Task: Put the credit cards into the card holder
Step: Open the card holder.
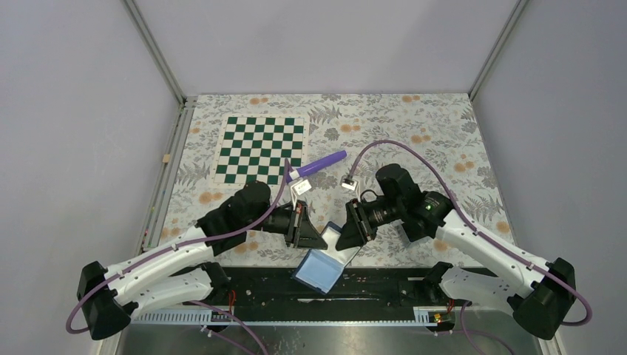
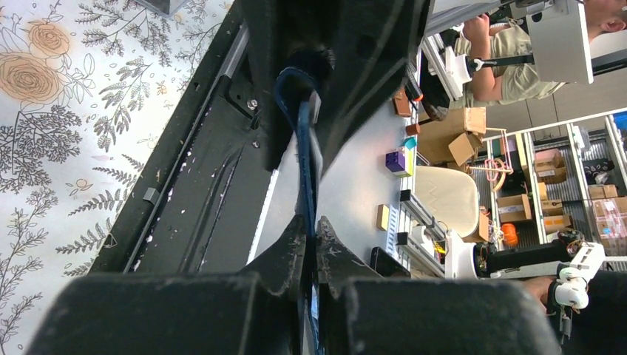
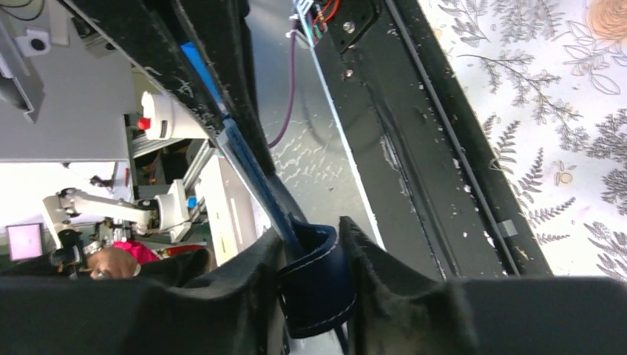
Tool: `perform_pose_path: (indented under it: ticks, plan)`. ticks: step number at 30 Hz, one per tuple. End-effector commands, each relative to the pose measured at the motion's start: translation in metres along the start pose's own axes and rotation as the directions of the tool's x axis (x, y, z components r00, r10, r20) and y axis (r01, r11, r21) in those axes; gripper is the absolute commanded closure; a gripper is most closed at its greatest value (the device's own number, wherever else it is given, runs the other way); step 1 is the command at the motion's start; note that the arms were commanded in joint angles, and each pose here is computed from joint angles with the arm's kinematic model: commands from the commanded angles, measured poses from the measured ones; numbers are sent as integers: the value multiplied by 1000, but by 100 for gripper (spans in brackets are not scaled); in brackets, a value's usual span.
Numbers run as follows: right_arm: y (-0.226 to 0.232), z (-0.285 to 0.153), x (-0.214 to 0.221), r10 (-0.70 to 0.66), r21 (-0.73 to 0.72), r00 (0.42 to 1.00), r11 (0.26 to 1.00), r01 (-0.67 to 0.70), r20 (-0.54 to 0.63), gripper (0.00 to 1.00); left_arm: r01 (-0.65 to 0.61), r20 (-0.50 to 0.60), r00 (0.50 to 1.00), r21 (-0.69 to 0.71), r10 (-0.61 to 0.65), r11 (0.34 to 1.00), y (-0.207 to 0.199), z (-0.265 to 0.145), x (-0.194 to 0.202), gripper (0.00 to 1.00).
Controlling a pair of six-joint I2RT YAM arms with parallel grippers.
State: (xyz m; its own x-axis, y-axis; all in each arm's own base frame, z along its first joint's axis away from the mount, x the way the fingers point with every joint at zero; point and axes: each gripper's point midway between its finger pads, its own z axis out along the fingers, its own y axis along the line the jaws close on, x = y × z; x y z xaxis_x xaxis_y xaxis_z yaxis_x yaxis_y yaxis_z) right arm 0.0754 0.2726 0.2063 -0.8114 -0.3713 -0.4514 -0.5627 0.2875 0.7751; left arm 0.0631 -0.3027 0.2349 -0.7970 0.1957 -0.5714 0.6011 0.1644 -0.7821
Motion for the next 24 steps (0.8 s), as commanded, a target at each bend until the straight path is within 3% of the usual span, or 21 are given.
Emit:
perform_pose_path:
  ticks: [1, 3, 6, 8, 11, 16, 18, 24]
  plan:
    - [28, 2, -12, -49, -145, 998, 988, 52, 25, 80, -82, 49, 996, 98, 78, 992, -29, -4, -15, 100]
    - [35, 3, -9, -31, -204, 999, 978, 32, 7, 100, -88, 55, 995, 89, 83, 992, -27, -4, -16, 95]
    - [37, 2, -7, -19, -217, 1000, 976, 20, 7, 100, -96, 74, 993, 30, 93, 995, -18, -5, -19, 71]
    - [34, 1, -7, -7, -192, 1000, 981, 11, 23, 100, -99, 98, 990, -54, 104, 994, -5, -8, -22, 43]
    - [29, 0, -12, 36, -158, 998, 987, -27, 53, 100, -104, 150, 979, -226, 140, 969, 19, -22, -30, 24]
    - [34, -14, -34, 117, -195, 979, 977, -83, 166, 100, -155, 193, 952, -365, 237, 918, 41, -43, -30, 12]
    - [46, -24, -47, 113, -254, 969, 966, -55, 219, 100, -167, 182, 952, -364, 246, 916, 48, -43, -23, 12]
    - [62, -30, -52, 152, -328, 968, 941, -80, 199, 100, -125, 128, 975, -362, 182, 924, 77, -21, -1, 17]
